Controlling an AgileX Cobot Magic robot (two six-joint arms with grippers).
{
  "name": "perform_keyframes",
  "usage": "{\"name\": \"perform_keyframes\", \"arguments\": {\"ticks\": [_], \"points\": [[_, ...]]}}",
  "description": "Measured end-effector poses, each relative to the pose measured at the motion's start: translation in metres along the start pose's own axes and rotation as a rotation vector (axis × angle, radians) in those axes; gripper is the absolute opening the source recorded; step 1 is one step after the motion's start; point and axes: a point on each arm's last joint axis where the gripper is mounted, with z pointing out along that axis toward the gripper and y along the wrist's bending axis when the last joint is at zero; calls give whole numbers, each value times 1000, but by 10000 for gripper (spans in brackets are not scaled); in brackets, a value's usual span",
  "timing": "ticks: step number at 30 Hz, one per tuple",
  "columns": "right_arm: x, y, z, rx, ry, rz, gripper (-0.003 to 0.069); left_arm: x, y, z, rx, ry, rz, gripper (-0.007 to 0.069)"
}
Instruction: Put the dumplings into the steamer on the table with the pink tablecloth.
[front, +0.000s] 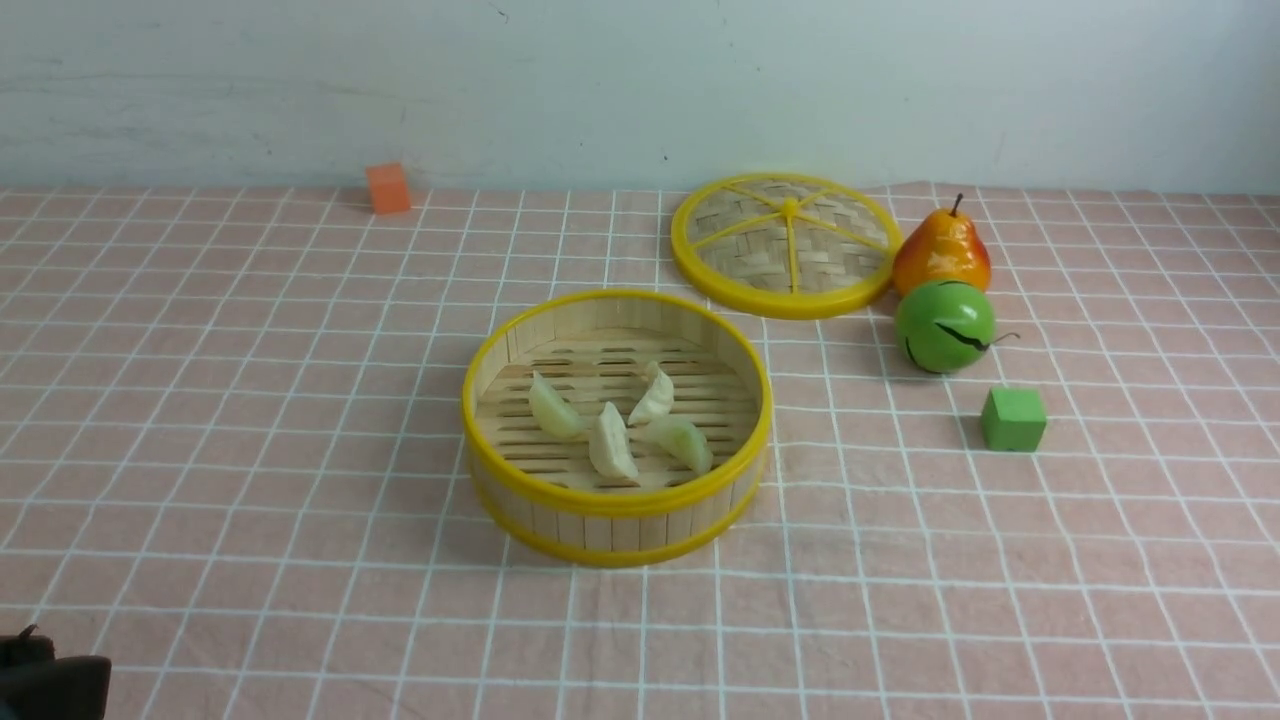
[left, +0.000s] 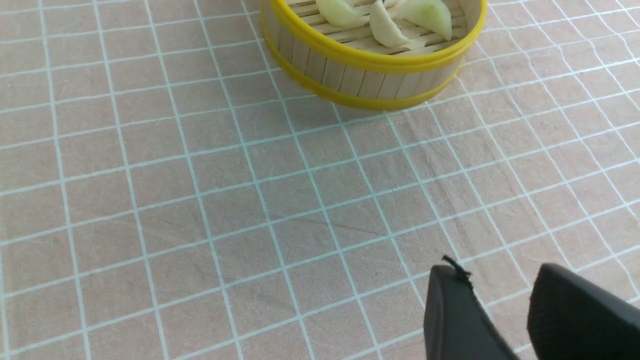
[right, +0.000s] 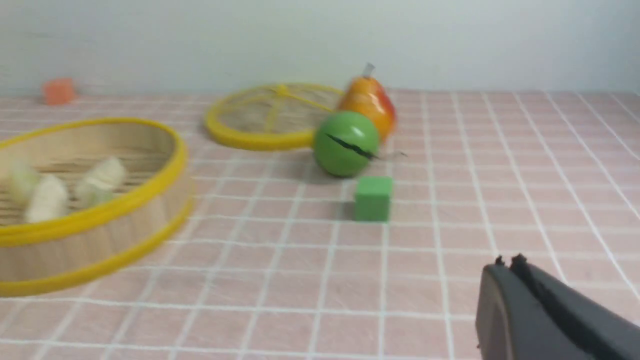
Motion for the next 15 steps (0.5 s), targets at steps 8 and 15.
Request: {"name": "perform_keyframes", "arguments": {"ticks": [8,15], "points": [[28,-9,-5,106,94,31,-20,0,0,0,0,0,0,233],[32,-10,-7,117,157,34,-20,0,0,0,0,0,0,236]]}}
